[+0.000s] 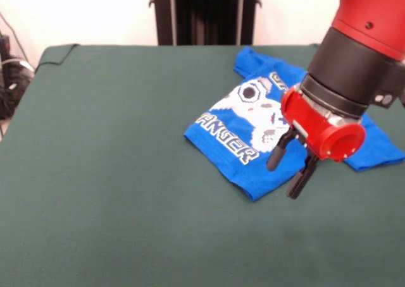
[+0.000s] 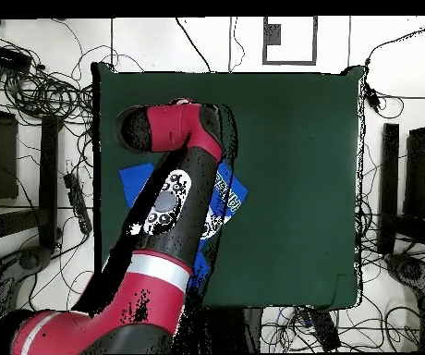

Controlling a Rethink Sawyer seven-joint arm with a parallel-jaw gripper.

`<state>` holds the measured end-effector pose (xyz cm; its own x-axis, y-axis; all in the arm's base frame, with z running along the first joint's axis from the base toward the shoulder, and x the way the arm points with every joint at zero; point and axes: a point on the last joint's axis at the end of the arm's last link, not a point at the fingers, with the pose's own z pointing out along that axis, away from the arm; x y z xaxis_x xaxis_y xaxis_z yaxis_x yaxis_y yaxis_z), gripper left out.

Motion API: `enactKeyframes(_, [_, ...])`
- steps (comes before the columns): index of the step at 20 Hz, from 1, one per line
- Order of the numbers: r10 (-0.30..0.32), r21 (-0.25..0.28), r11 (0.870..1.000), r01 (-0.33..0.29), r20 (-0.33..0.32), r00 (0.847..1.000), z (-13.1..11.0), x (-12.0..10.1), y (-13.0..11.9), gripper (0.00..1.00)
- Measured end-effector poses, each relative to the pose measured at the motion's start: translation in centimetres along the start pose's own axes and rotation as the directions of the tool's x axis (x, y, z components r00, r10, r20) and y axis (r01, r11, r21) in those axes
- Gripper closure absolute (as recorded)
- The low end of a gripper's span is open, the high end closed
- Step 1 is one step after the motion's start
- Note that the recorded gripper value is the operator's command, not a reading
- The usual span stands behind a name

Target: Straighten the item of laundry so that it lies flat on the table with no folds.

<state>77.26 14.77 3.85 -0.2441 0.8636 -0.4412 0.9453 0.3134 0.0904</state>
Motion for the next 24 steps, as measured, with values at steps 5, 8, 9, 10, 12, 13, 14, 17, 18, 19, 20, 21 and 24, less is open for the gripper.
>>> enactKeyframes(5, [-0.033,0.038,0.999,0.033,0.01,0.999,1.1,0.7,-1.0,0.0])
enactKeyframes(8, [-0.059,0.072,0.996,0.058,0.019,0.998,1.7,1.0,-1.9,0.0])
enactKeyframes(9, [-0.066,0.082,0.995,0.064,0.022,0.998,1.8,1.0,-2.2,0.0])
enactKeyframes(10, [-0.07,0.086,0.994,0.067,0.024,0.997,1.9,1.0,-2.3,0.0])
enactKeyframes(12, [-0.08,0.095,0.992,0.077,0.03,0.996,2.0,0.9,-2.5,0.0])
enactKeyframes(13, [-0.091,0.102,0.991,0.087,0.037,0.995,2.1,0.8,-2.8,0.0])
enactKeyframes(14, [-0.094,0.104,0.991,0.089,0.039,0.995,2.1,0.8,-2.8,0.0])
enactKeyframes(17, [-0.098,0.107,0.99,0.093,0.042,0.994,2.2,0.7,-3.0,0.0])
enactKeyframes(18, [-0.098,0.11,0.99,0.093,0.04,0.994,2.2,0.7,-3.1,0.0])
enactKeyframes(19, [-0.097,0.111,0.99,0.092,0.039,0.995,2.2,0.7,-3.2,0.0])
enactKeyframes(20, [-0.096,0.112,0.989,0.091,0.037,0.995,2.2,0.8,-3.3,0.0])
enactKeyframes(21, [-0.095,0.114,0.989,0.091,0.035,0.995,2.3,0.8,-3.3,0.0])
enactKeyframes(24, [-0.092,0.123,0.989,0.088,0.028,0.995,2.5,0.9,-3.8,0.0])
